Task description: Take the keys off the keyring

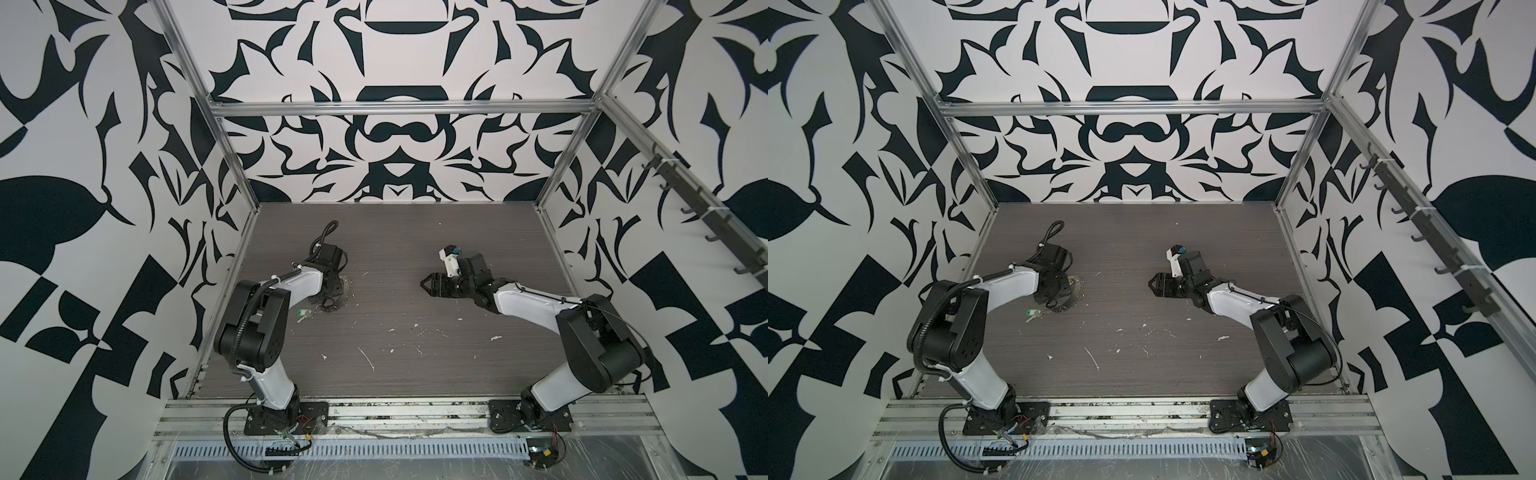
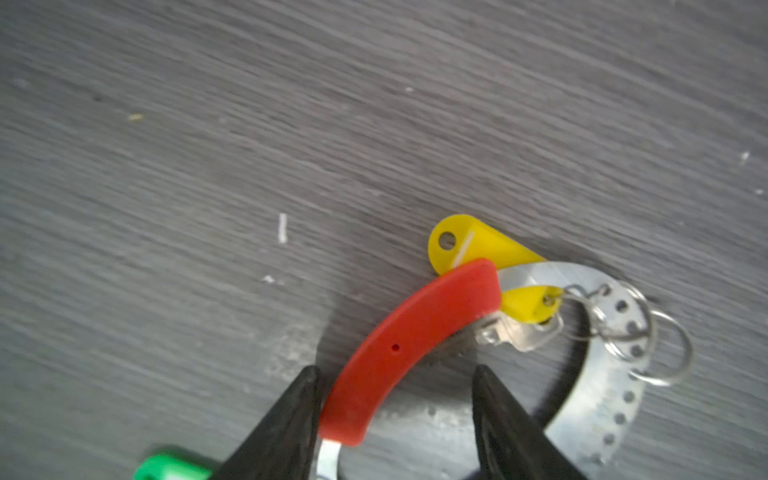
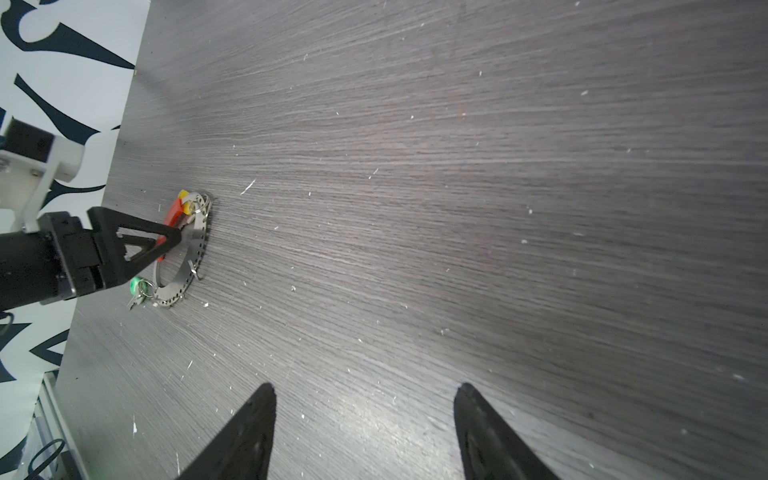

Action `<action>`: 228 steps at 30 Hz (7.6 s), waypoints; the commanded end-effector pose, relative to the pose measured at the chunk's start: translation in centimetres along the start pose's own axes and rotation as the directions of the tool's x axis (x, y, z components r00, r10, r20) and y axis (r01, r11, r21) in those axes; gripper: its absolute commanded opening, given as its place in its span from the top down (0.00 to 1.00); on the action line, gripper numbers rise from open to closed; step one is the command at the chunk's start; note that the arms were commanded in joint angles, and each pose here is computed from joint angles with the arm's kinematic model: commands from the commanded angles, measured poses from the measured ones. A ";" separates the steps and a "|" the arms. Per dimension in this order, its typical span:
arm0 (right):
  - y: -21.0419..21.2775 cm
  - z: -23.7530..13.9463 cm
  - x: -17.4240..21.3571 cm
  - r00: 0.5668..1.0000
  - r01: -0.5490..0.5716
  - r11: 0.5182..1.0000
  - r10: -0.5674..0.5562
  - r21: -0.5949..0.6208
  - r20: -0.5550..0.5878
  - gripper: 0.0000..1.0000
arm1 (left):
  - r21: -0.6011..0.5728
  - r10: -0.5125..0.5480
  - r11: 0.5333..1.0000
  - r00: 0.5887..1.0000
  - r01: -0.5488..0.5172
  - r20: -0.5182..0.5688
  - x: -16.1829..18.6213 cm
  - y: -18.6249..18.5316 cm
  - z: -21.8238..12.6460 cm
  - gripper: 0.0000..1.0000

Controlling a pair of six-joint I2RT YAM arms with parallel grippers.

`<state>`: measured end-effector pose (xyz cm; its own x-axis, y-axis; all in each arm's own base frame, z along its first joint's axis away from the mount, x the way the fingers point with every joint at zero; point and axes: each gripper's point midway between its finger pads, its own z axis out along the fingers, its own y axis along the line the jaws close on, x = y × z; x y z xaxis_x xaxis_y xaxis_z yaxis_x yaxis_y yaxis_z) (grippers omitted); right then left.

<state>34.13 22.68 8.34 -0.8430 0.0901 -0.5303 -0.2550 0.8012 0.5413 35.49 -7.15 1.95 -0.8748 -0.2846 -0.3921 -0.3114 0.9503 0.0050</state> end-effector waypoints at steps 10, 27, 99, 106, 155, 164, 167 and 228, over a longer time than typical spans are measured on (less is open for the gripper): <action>0.8 -0.3 -1.0 0.999 0.037 0.999 -0.036 -0.015 0.032 0.29 | 0.069 0.081 0.995 0.988 -0.072 -0.134 5.0 -3.7 -0.4 0.61; 1.1 0.0 -0.8 1.000 0.011 0.999 -0.010 -0.039 0.016 0.30 | 0.089 0.172 0.982 0.980 -0.163 -0.097 7.5 -7.4 -2.3 0.54; 14.1 4.1 -0.4 0.996 -0.069 0.807 0.090 -0.587 0.007 0.63 | 0.228 0.162 0.954 0.973 -0.197 0.163 3.8 -10.4 -11.8 0.85; 14.5 4.1 -0.5 0.995 -0.076 0.800 0.097 -0.596 0.003 0.78 | 0.255 0.153 0.947 0.973 -0.195 0.175 3.7 -10.7 -12.9 0.85; 17.5 -8.6 -4.3 0.991 0.034 0.688 -0.117 -0.725 -0.064 1.00 | 0.914 0.037 0.383 0.991 -0.135 0.131 3.9 -14.2 -23.5 0.67; 17.9 -8.7 -5.5 0.994 0.028 0.697 -0.093 -0.717 -0.051 0.94 | 0.927 -0.059 0.374 0.996 -0.040 0.067 3.0 -14.3 -23.1 0.93; 17.4 -9.0 -6.5 0.997 0.033 0.718 -0.067 -0.696 -0.022 0.85 | 0.919 -0.112 0.395 0.992 -0.010 0.059 2.4 -13.9 -22.8 1.00; 22.4 -10.4 -3.2 0.823 0.539 0.780 -0.406 -0.318 0.398 0.62 | 0.972 -0.434 0.234 0.897 0.025 0.081 -2.8 -11.4 -29.9 1.00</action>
<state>25.86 33.57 25.44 -0.4732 -0.0653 -0.8785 -0.7713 0.5125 0.3774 30.73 -21.31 29.85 -0.6333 -0.6417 -0.4326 0.2525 0.3571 -0.8993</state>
